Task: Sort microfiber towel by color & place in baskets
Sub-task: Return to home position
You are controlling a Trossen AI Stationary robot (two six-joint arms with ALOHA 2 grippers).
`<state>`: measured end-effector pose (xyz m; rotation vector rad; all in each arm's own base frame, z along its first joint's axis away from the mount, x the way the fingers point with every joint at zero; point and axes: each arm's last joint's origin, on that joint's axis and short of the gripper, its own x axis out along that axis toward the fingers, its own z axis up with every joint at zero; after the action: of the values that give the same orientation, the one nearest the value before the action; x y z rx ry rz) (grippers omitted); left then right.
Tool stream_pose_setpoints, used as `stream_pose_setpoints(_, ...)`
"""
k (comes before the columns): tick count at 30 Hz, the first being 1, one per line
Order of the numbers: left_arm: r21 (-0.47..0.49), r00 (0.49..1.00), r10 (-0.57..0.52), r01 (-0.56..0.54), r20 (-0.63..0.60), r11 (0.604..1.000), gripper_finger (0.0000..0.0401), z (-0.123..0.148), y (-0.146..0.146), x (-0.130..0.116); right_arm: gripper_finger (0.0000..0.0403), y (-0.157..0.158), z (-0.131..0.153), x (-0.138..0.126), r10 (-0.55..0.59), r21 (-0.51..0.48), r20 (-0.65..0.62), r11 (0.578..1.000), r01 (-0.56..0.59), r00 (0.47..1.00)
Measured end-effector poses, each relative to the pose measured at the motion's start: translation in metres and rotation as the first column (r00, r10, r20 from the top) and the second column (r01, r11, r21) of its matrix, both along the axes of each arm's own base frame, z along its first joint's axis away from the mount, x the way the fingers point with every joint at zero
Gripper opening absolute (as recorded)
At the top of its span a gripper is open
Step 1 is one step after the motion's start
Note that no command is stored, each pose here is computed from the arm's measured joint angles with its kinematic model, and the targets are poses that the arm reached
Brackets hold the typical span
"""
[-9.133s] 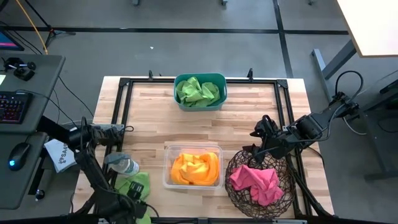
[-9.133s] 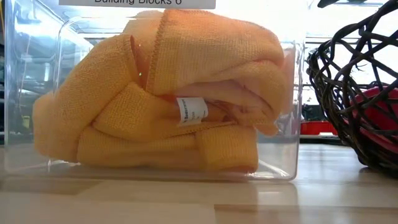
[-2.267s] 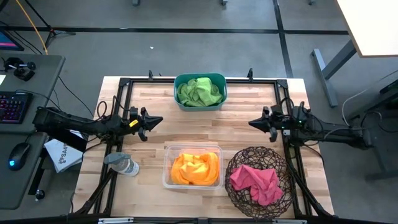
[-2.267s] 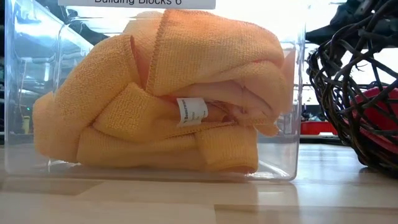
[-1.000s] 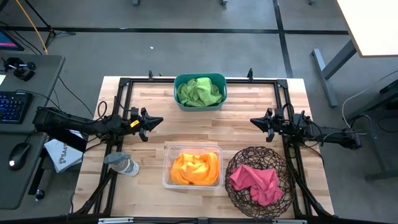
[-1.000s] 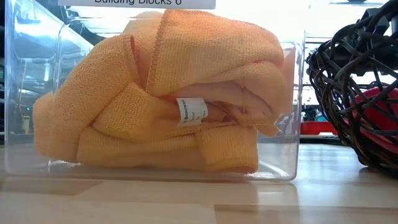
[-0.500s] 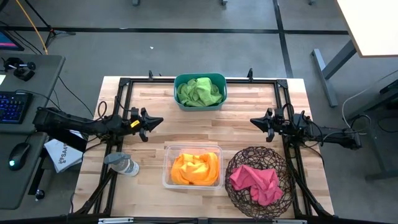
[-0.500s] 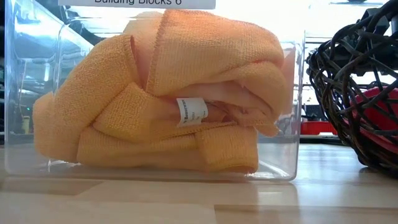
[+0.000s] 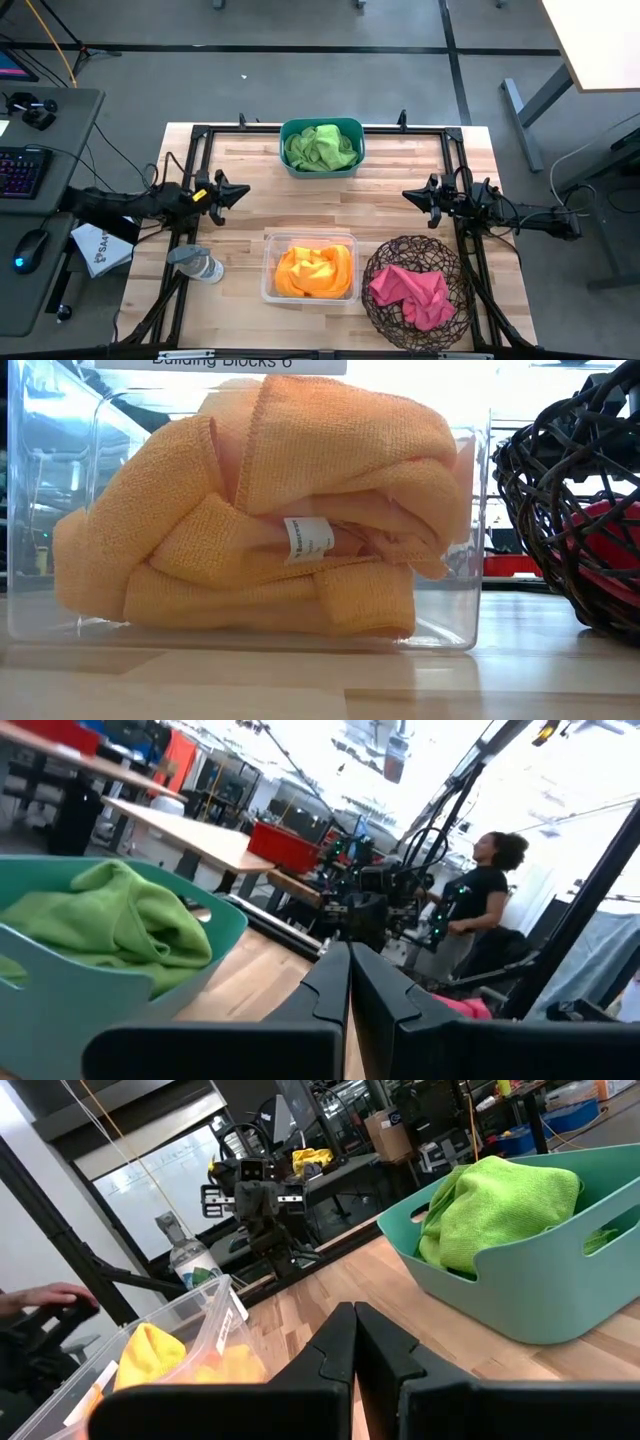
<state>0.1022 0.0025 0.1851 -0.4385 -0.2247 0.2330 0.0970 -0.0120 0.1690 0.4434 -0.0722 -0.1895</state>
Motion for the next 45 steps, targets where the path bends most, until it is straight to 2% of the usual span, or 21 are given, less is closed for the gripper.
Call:
stream_pose_setpoints(6, 0.132, 1.0, 0.002, 0.0, -0.017, 0.991, 0.0001, 0.0, 0.002, -0.008, 0.0, 0.0, 0.0, 0.0, 0.0, 0.0, 0.0, 1.0, 0.0, 1.0)
stream_pose_setpoints(9, 0.262, 0.996, -0.063, 0.078, -0.065, 0.962, 0.0001, -0.002, 0.0, -0.007, 0.0, 0.0, 0.0, 0.0, 0.004, 0.0, -0.001, 1.0, -0.004, 1.0)
stream_pose_setpoints(13, 0.319, 0.967, -0.191, 0.237, -0.168, 0.918, 0.0001, -0.011, -0.002, -0.005, 0.0, 0.0, 0.0, 0.0, 0.004, 0.0, -0.001, 1.0, -0.004, 1.0)
stream_pose_setpoints(16, 0.303, 0.952, -0.203, 0.268, -0.231, 0.914, 0.0001, -0.017, -0.002, -0.005, 0.0, 0.0, 0.0, 0.0, 0.004, 0.0, -0.001, 1.0, -0.004, 1.0)
stream_pose_setpoints(20, 0.327, 0.957, -0.173, 0.244, -0.232, 0.913, 0.0001, -0.017, -0.001, -0.005, 0.0, 0.0, 0.0, 0.0, 0.004, 0.0, -0.001, 1.0, -0.004, 1.0)
stream_pose_setpoints(27, 0.282, 0.957, -0.185, 0.245, -0.223, 0.928, 0.0001, -0.017, -0.001, -0.005, 0.0, 0.0, 0.0, 0.0, 0.004, 0.0, -0.001, 1.0, -0.004, 1.0)
stream_pose_setpoints(45, 0.281, 0.957, -0.183, 0.243, -0.223, 0.928, 0.0001, -0.017, -0.001, -0.005, 0.0, 0.0, 0.0, 0.0, 0.004, 0.0, -0.001, 1.0, -0.004, 1.0)
